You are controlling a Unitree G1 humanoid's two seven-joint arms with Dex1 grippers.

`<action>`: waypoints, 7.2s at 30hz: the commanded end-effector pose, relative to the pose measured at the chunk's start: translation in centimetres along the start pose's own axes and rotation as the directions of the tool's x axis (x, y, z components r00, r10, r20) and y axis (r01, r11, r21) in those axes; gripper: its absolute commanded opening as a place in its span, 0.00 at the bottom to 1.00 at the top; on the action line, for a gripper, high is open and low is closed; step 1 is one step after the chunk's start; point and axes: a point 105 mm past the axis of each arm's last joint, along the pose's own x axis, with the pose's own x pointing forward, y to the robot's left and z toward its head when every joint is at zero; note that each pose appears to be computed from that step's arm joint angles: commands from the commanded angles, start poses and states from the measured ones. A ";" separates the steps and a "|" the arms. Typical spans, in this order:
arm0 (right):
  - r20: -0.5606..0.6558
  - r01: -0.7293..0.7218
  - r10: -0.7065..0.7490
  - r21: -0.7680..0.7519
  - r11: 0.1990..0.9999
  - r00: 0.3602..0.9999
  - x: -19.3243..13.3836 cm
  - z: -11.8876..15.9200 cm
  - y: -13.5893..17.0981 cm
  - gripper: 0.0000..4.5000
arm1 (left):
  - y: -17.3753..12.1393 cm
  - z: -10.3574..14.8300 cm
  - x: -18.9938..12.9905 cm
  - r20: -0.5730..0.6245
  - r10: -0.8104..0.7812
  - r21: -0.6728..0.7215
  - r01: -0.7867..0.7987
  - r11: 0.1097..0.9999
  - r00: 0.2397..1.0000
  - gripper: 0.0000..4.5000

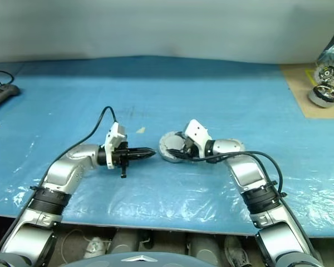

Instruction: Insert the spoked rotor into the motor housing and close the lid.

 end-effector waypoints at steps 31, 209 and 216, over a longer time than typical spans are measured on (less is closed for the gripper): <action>-0.236 -0.125 0.197 0.288 0.949 0.951 -0.8 -9.1 5.0 0.66 | 2.1 -1.0 3.6 -0.075 0.079 0.217 -0.061 0.974 0.994 0.00; 0.458 -0.429 -0.263 0.889 0.160 0.849 -4.7 5.4 -0.8 0.25 | 3.8 2.0 6.8 0.371 0.237 -0.676 0.086 0.732 0.898 0.99; 0.450 -0.423 -0.263 0.893 0.155 0.853 -4.6 5.2 -0.6 0.25 | 3.5 3.0 6.8 0.398 0.248 -0.682 0.104 0.723 0.883 0.80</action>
